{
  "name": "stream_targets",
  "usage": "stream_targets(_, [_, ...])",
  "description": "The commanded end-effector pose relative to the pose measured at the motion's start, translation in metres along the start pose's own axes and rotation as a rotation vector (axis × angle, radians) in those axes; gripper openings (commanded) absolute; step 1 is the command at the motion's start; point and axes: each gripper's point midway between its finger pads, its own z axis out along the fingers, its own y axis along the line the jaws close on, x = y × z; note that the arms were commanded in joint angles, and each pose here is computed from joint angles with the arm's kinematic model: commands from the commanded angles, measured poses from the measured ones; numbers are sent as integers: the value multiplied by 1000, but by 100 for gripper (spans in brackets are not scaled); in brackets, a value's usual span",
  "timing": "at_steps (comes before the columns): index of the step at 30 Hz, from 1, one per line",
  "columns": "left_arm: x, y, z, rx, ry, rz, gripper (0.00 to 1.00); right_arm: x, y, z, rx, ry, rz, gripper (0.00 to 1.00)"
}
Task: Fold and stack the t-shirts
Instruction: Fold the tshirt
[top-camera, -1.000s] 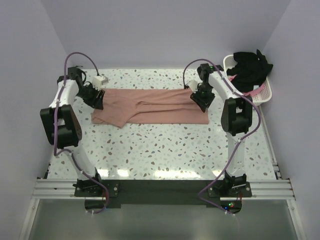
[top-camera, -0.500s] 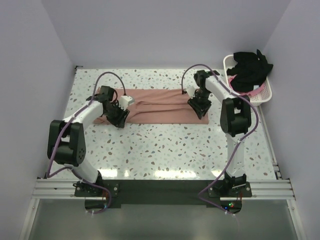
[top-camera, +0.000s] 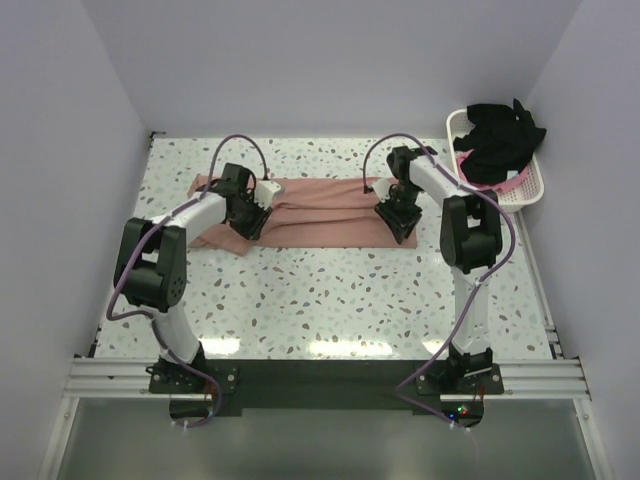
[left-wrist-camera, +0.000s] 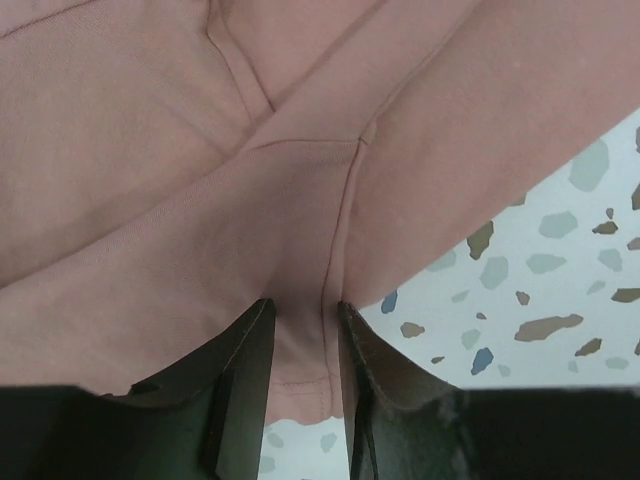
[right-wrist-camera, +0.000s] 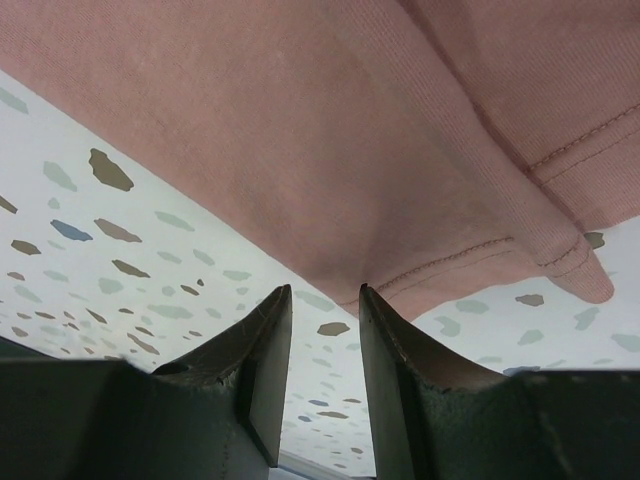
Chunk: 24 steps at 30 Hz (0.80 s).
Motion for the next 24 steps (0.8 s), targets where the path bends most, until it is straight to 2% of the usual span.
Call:
stream_targets(1, [-31, 14, 0, -61, -69, 9, 33, -4, 0, -8, 9, -35, 10, 36])
stream_targets(6, [-30, 13, 7, -52, -49, 22, 26, -1, -1, -6, 20, -22, 2, 36])
stream_targets(9, [-28, 11, 9, -39, -42, 27, 15, -1, -2, -4, 21, -20, 2, 36])
stream_targets(11, [-29, 10, 7, -31, -45, 28, 1, -1, -2, -3, 20, -16, -1, 36])
stream_targets(20, [-91, 18, -20, -31, -189, 23, 0, -1, -3, 1, 16, -5, -4, 36])
stream_targets(24, [-102, 28, -4, -37, -182, 16, 0, -2, -4, 0, 17, -6, -7, 36])
